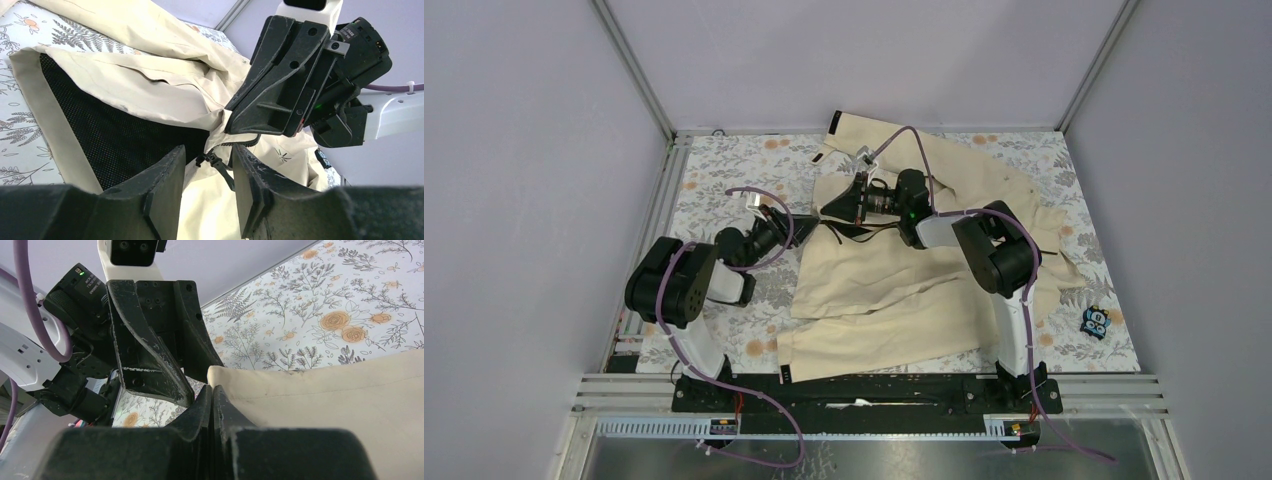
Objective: Zip up the jacket
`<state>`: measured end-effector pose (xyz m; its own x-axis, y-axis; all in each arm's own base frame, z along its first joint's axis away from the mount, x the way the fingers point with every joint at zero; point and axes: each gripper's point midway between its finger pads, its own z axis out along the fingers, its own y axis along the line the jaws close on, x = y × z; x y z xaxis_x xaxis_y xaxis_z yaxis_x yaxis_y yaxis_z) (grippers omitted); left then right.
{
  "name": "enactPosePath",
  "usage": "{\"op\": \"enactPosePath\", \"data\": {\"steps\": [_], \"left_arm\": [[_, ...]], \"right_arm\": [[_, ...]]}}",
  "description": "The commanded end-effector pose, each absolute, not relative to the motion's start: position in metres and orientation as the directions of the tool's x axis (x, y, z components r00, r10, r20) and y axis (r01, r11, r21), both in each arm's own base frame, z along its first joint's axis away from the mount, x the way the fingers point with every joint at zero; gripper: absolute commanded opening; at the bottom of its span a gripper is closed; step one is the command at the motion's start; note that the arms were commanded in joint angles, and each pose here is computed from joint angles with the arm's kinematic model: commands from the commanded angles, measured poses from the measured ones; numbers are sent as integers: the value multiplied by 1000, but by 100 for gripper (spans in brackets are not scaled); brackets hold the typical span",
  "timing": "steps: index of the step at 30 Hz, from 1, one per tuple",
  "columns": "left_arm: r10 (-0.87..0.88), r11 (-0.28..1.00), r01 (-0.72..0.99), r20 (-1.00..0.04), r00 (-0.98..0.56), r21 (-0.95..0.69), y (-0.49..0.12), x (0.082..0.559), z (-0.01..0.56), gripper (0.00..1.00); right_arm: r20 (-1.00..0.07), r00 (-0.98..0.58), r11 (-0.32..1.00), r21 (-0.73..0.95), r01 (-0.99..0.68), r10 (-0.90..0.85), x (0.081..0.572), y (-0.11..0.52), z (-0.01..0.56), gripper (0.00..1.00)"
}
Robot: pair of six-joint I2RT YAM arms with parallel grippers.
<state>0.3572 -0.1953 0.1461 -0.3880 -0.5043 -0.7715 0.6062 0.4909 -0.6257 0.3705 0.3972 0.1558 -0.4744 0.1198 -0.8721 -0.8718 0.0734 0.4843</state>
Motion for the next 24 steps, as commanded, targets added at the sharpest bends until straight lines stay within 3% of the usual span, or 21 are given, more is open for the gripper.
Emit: {"op": "enactPosePath", "data": {"steps": [1, 7, 13, 18, 21, 24], "left_arm": [[-524, 476, 696, -809, -266, -537, -194, 356, 183, 42], [-503, 418, 720, -801, -325, -554, -206, 363, 177, 28], [-486, 397, 738, -807, -335, -545, -212, 362, 177, 25], [-478, 389, 743, -808, -343, -545, -215, 360, 175, 12], [-477, 385, 748, -810, -340, -541, -216, 360, 177, 11], [-477, 383, 752, -811, -337, -537, -217, 361, 179, 20]], "right_arm": [[-906, -394, 5, 399, -917, 154, 366, 406, 185, 0], [-906, -394, 2, 400, -917, 155, 366, 406, 186, 0], [-905, -397, -1, 402, -916, 155, 366, 407, 186, 0], [-905, -397, -5, 401, -916, 154, 366, 407, 186, 0], [-904, -398, -5, 402, -915, 154, 366, 407, 185, 0], [-904, -400, -5, 404, -915, 153, 366, 407, 185, 0]]}}
